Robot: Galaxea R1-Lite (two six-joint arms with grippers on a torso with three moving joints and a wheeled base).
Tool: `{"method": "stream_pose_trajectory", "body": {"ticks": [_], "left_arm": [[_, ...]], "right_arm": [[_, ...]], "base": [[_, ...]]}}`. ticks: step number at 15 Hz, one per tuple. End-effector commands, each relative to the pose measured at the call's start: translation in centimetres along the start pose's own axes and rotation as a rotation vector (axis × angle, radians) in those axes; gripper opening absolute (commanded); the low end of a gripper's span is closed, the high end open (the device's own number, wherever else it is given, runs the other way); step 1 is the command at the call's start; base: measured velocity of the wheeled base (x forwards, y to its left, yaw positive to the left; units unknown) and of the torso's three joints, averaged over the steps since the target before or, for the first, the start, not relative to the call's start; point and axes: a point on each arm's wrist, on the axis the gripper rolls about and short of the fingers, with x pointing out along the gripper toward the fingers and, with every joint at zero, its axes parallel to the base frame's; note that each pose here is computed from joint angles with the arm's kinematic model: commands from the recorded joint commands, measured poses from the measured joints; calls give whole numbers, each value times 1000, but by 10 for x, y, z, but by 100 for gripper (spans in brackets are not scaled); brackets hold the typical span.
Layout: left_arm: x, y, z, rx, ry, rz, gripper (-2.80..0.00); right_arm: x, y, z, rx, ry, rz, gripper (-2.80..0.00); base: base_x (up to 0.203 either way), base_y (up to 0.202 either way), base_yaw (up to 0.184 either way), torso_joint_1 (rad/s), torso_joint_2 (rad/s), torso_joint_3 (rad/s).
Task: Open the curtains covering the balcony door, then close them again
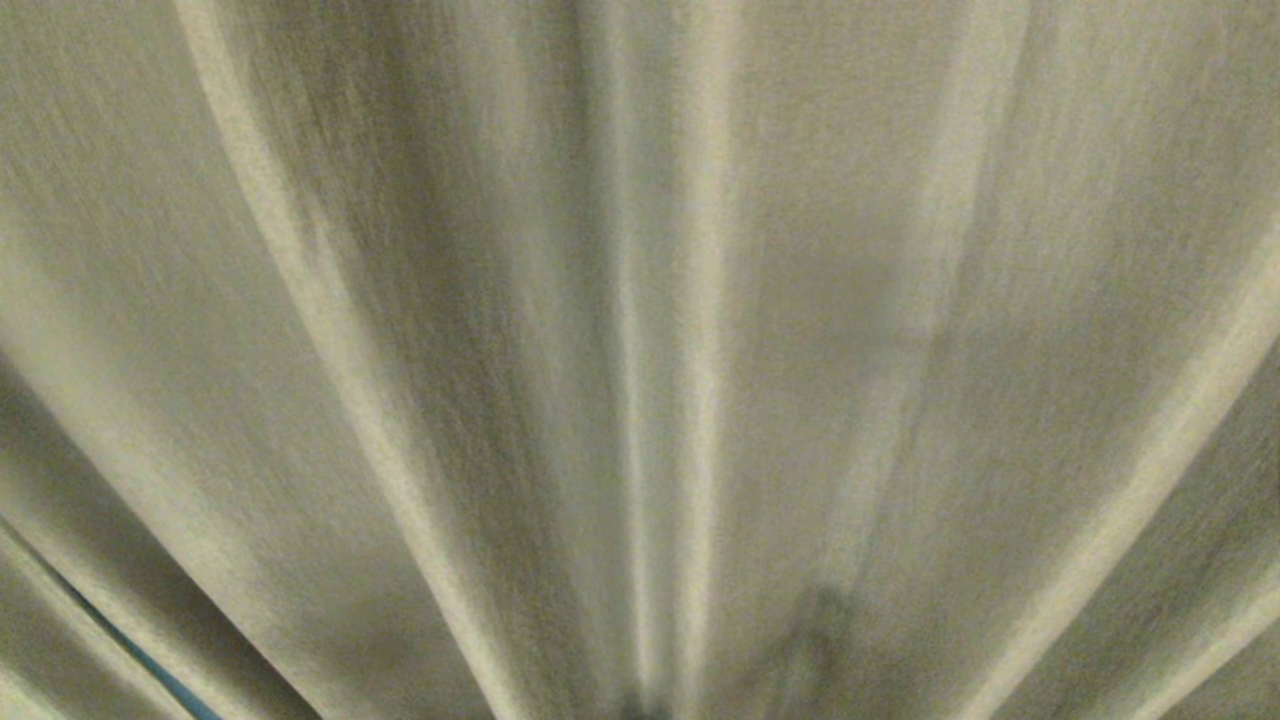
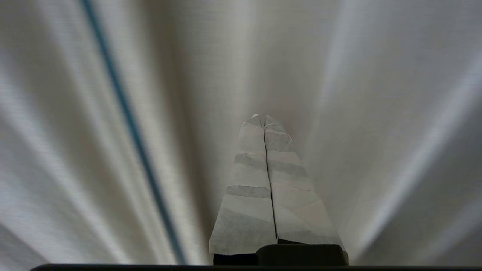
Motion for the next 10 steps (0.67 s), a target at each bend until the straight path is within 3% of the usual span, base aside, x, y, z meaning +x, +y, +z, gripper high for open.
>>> {"method": "stream_pose_trajectory", "body": {"ticks": [1, 10], "left_arm": [[0, 0, 0, -1, -1, 0, -280], [0, 0, 0, -2, -3, 0, -280]], "right_arm": [[0, 0, 0, -1, 0, 0, -280], [0, 0, 0, -1, 0, 0, -280]], "base": [[0, 190, 0, 5, 2, 2], [0, 188, 1, 3, 3, 4]]}}
